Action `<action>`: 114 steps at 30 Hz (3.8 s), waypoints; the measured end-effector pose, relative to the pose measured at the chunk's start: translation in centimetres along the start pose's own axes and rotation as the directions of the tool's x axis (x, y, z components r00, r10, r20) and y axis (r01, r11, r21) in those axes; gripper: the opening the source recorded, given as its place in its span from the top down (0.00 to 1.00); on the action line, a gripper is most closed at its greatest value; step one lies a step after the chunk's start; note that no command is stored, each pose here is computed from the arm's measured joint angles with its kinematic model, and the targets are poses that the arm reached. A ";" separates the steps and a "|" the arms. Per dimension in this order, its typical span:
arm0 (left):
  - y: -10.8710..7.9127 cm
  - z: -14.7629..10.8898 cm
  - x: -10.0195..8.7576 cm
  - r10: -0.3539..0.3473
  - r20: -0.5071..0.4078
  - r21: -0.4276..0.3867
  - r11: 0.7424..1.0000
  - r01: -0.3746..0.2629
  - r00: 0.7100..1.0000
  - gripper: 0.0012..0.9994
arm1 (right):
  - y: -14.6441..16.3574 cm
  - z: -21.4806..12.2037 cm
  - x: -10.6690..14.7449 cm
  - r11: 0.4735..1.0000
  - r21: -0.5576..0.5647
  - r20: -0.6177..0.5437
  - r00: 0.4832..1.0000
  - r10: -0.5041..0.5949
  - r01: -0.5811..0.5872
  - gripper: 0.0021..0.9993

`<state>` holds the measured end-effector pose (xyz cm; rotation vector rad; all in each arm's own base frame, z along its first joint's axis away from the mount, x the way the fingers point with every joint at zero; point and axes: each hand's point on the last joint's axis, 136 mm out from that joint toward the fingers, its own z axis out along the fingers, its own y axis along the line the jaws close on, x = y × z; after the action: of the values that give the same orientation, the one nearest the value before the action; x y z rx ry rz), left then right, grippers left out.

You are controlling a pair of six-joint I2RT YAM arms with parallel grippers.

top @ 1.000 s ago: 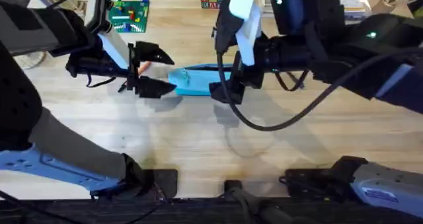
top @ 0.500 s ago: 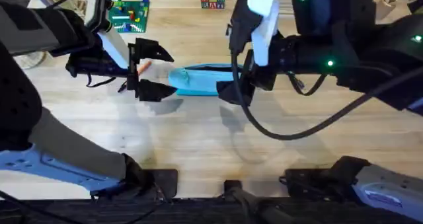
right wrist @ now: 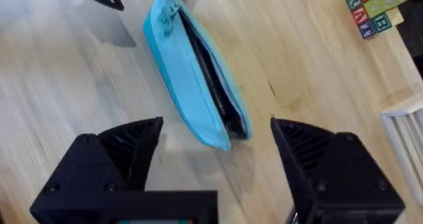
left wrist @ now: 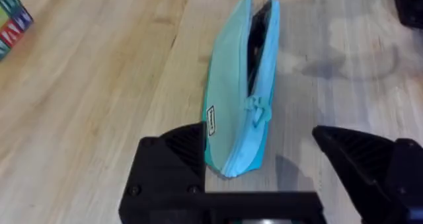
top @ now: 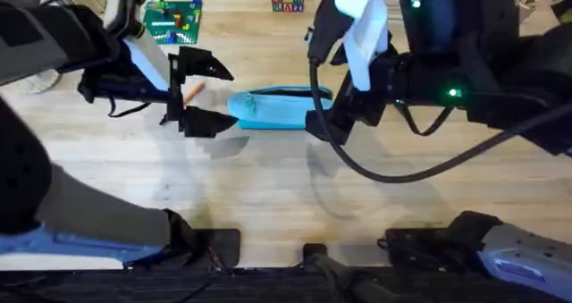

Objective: Unzip the bag, pick up the pens from the table one at a time and place them inside, then zip the bag closed.

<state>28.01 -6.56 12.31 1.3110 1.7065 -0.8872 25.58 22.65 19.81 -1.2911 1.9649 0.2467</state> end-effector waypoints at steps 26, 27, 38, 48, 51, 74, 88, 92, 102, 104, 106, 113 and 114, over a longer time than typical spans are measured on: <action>-4.7 -5.7 -6.9 -0.223 -0.170 -0.353 0.923 0.152 0.960 0.00 | -5.2 -1.6 4.4 0.979 0.174 -0.120 0.984 0.129 -0.107 0.90; -4.9 -5.9 -7.2 -0.239 -0.163 -0.372 0.914 0.164 0.957 0.00 | -5.7 -1.8 4.7 0.975 0.187 -0.122 0.982 0.143 -0.119 0.96; -7.5 -6.9 -9.4 -0.303 -0.091 -0.471 0.852 0.227 0.949 0.00 | -5.3 -2.0 4.2 0.998 0.045 -0.049 0.998 -0.040 0.043 0.97; -8.5 -6.8 -9.4 -0.337 -0.081 -0.471 0.843 0.262 0.938 0.00 | -4.3 0.0 4.6 0.969 -0.143 0.068 0.978 -0.196 0.204 0.97; -8.5 -6.9 -9.4 -0.339 -0.080 -0.471 0.842 0.264 0.937 0.00 | -4.3 1.3 4.4 0.955 -0.170 0.104 0.968 -0.228 0.243 0.97; -8.5 -6.9 -9.4 -0.339 -0.080 -0.471 0.842 0.265 0.937 0.00 | -2.2 7.6 7.0 0.904 -0.385 0.139 0.980 -0.141 0.185 0.97; -8.5 -6.9 -9.4 -0.339 -0.080 -0.471 0.842 0.265 0.937 0.00 | -2.1 9.3 7.8 0.898 -0.406 0.137 0.983 -0.126 0.171 0.09; -8.5 -6.9 -9.4 -0.339 -0.080 -0.471 0.842 0.265 0.937 0.00 | -2.2 9.3 7.7 0.898 -0.402 0.142 0.981 -0.131 0.178 0.00; -8.5 -6.9 -9.4 -0.339 -0.080 -0.471 0.842 0.265 0.937 0.00 | -2.5 8.4 6.8 0.909 -0.386 0.145 0.983 -0.110 0.158 0.00; -8.5 -6.9 -9.4 -0.339 -0.080 -0.471 0.842 0.265 0.937 0.00 | -3.2 6.2 4.8 0.931 -0.329 0.178 0.979 -0.101 0.156 0.00; -8.5 -6.9 -9.4 -0.339 -0.080 -0.471 0.842 0.265 0.937 0.00 | -3.7 5.0 3.8 0.944 -0.294 0.192 0.977 -0.096 0.151 0.00; -8.5 -6.9 -9.4 -0.339 -0.080 -0.471 0.842 0.265 0.937 0.00 | -5.9 0.4 1.4 0.992 -0.121 0.182 0.983 -0.009 0.032 0.00; -8.5 -6.9 -9.4 -0.339 -0.080 -0.471 0.842 0.265 0.937 0.00 | -6.1 -0.1 1.3 0.995 -0.102 0.177 0.984 0.004 0.014 0.00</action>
<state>19.98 -6.33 24.25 0.8239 2.1321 -0.5055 30.42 18.83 20.41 -1.2921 1.8181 0.4504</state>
